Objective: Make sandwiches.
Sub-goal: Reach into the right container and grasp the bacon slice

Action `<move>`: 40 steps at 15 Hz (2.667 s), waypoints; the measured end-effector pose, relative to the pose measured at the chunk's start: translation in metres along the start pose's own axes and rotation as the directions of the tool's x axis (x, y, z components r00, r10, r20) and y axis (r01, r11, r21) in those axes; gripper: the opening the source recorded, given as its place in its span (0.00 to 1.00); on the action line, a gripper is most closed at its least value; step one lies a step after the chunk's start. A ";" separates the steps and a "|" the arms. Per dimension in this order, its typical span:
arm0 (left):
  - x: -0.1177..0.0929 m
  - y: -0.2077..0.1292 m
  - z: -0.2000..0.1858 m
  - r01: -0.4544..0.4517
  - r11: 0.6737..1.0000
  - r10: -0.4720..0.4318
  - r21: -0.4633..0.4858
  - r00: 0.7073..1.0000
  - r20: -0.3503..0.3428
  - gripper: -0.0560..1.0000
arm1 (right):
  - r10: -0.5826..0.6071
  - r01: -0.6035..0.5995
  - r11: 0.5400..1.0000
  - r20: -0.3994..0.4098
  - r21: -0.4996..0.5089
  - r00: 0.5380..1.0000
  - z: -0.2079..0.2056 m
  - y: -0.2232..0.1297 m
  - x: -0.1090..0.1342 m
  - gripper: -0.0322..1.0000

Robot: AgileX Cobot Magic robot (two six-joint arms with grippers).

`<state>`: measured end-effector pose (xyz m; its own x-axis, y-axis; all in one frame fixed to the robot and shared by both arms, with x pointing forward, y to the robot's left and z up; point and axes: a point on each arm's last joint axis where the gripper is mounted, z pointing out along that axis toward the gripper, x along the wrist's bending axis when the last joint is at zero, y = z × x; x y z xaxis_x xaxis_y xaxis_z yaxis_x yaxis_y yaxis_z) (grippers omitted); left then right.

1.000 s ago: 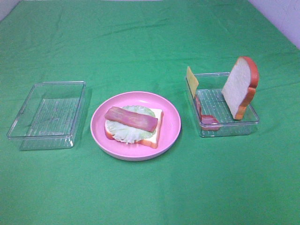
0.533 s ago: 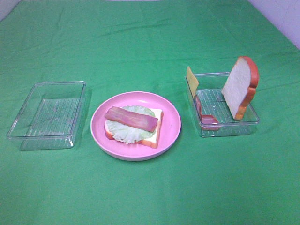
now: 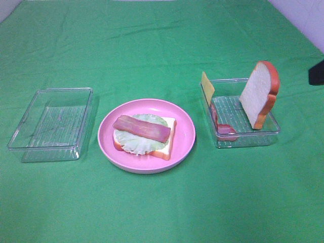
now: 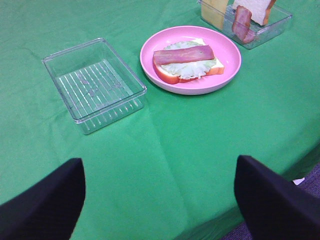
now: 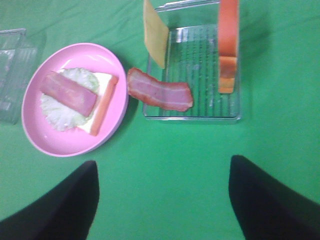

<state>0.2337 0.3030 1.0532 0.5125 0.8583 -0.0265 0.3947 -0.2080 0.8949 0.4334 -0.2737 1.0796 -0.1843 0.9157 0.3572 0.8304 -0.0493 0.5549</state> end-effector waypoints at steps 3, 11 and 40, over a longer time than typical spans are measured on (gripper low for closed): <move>0.000 0.000 0.000 -0.001 1.000 0.001 0.000 1.000 0.000 0.78 | 0.035 -0.027 0.993 -0.078 0.114 0.996 0.028 0.032 -0.006 0.69; 0.000 0.000 0.000 -0.001 1.000 0.001 0.000 1.000 0.000 0.78 | -0.117 0.134 0.912 -0.067 0.389 0.991 0.143 0.075 0.044 0.69; 0.000 0.000 0.000 -0.001 1.000 0.001 -0.002 1.000 0.000 0.78 | -0.027 -0.033 0.852 0.106 0.522 0.994 0.247 0.075 0.016 0.03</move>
<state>0.2338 0.3029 1.0533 0.5129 0.8581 -0.0257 0.3927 -0.2079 0.8959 0.6231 -0.1645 0.9414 -0.1494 0.9538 0.2605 0.9883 0.1359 0.0689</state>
